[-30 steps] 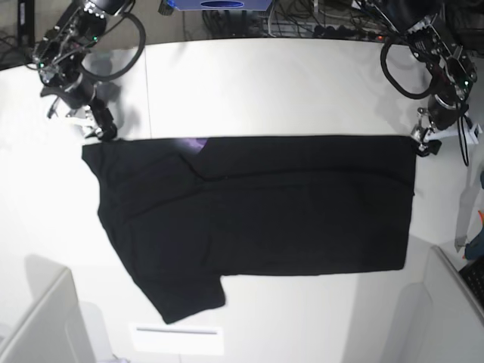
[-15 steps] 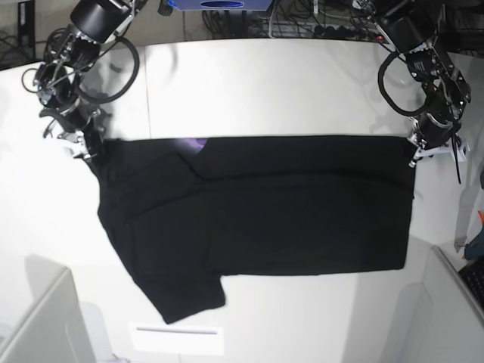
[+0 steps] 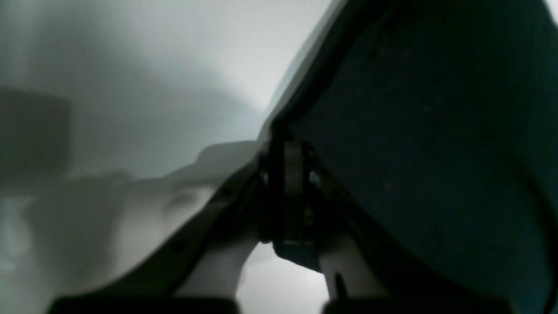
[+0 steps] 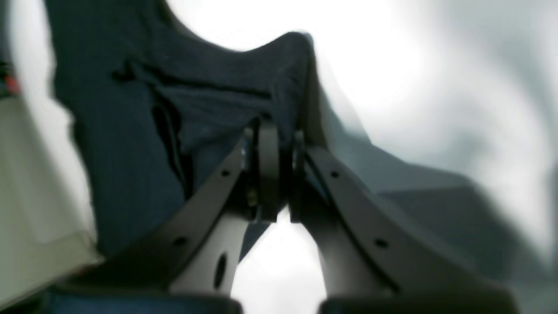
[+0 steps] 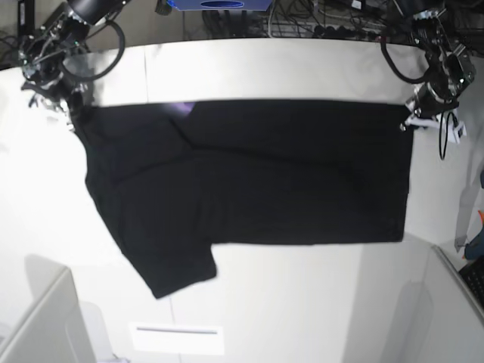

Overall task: Fold the T-shirt properly
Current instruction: 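Lift the shoulder edge with both grippers and drag the shirt away, then grasp the sleeve and hem corner nearest the right gripper, then grasp the hem corner nearest the left gripper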

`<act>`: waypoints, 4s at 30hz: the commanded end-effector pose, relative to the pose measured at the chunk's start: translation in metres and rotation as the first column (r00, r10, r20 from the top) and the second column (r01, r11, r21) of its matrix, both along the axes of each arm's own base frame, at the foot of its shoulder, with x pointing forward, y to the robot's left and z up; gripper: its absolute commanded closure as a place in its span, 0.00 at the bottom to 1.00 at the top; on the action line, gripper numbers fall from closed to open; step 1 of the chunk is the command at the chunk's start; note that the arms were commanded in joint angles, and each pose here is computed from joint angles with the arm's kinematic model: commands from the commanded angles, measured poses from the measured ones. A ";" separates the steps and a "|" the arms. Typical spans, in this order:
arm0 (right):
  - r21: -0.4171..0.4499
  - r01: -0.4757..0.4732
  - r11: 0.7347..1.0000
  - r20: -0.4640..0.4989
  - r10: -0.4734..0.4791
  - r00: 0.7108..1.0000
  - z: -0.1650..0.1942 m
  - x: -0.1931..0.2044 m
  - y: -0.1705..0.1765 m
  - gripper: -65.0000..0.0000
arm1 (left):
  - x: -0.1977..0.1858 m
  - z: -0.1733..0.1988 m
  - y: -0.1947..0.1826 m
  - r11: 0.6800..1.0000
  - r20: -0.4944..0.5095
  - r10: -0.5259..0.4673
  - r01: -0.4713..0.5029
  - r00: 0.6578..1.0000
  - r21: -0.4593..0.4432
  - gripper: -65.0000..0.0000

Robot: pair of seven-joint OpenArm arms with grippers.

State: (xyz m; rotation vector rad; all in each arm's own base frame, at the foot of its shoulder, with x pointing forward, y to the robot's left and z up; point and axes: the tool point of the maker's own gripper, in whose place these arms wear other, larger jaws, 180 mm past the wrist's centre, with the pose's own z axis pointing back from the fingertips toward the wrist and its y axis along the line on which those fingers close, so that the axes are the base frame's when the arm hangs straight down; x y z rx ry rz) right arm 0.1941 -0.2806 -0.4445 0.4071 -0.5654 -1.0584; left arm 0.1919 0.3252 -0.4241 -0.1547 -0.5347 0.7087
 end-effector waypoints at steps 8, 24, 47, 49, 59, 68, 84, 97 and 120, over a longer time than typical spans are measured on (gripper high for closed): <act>0.011 -0.039 0.999 -0.058 0.040 0.998 0.001 -0.065 0.009 1.00 | -0.062 0.017 0.022 0.994 -0.094 0.010 0.000 0.996 0.108 1.00; -0.019 -0.051 0.998 -0.086 0.049 0.995 0.014 -0.098 0.018 1.00 | -0.087 0.014 0.021 0.993 -0.146 0.002 0.015 0.989 0.117 1.00; -0.262 -0.095 0.960 -0.005 0.098 0.995 0.062 -0.060 -0.043 0.46 | -0.064 0.073 0.058 0.966 0.021 0.074 -0.077 0.997 0.246 0.00; -0.300 -0.119 0.947 0.042 0.138 0.990 0.079 -0.033 -0.050 0.46 | -0.058 0.082 0.055 0.963 0.044 0.057 -0.066 0.997 0.261 0.00; -0.311 -0.528 0.790 0.072 0.573 0.816 0.095 0.172 0.030 0.36 | 0.004 0.120 0.046 0.969 0.163 -0.009 -0.031 0.987 0.244 0.84; -0.385 -0.710 0.590 -0.083 0.744 0.663 0.048 0.255 0.066 0.22 | 0.014 0.128 0.045 0.974 0.161 -0.021 -0.016 0.987 0.225 1.00; -0.385 -0.793 0.472 -0.136 0.821 0.554 0.015 0.229 0.107 0.37 | 0.018 0.130 0.046 0.973 0.168 -0.025 -0.014 0.986 0.229 0.57; -0.416 -0.760 0.499 -0.096 0.808 0.582 0.019 0.236 0.106 1.00 | 0.070 0.115 0.079 0.992 0.176 0.042 -0.063 0.983 0.113 0.06; -0.426 -0.757 0.496 -0.087 0.810 0.580 0.024 0.240 0.107 1.00 | 0.165 0.018 0.037 0.972 -0.024 -0.179 0.180 0.984 0.149 0.07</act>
